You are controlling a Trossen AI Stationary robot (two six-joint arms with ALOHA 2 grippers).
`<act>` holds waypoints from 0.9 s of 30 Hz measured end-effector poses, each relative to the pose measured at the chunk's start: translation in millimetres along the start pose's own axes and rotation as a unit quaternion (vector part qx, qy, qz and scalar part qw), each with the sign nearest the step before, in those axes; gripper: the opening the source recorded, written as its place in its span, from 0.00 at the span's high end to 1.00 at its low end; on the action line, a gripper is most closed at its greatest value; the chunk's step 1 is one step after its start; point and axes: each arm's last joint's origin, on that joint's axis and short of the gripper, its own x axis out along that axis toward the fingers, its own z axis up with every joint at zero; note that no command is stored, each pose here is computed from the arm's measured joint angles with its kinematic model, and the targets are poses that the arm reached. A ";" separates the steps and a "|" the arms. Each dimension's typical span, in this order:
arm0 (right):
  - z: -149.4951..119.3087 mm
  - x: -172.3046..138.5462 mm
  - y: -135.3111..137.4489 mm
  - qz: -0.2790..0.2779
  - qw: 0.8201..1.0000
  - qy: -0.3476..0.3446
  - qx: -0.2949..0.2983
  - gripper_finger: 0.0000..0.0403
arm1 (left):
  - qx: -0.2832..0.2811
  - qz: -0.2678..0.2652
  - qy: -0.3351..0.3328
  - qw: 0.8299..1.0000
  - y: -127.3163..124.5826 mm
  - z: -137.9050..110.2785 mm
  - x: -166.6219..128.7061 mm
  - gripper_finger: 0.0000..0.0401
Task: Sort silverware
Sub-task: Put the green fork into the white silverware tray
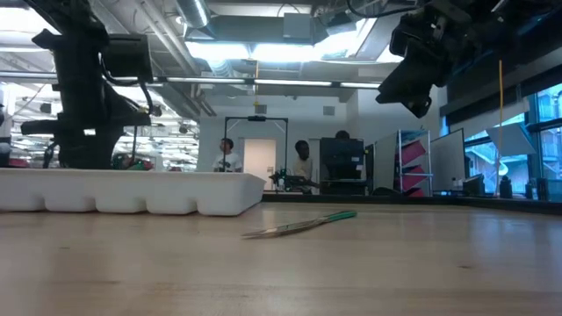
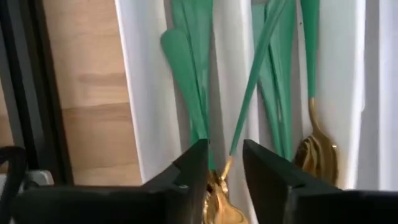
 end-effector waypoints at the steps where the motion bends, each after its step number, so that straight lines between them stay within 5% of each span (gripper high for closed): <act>1: 0.0 0.0 0.0 0.000 1.000 0.000 0.000 0.77 | -0.009 -0.002 0.000 1.000 -0.2 0.5 -1.4 0.75; 12: 0.3 -0.2 -0.8 -0.008 1.000 -0.003 -0.018 0.77 | -0.058 -0.133 -0.118 0.982 -22.9 24.7 -36.0 0.79; 27: 0.3 -0.2 -1.0 -0.010 1.000 -0.003 -0.026 0.77 | -0.058 -0.003 -0.105 0.993 -30.8 37.0 7.3 0.91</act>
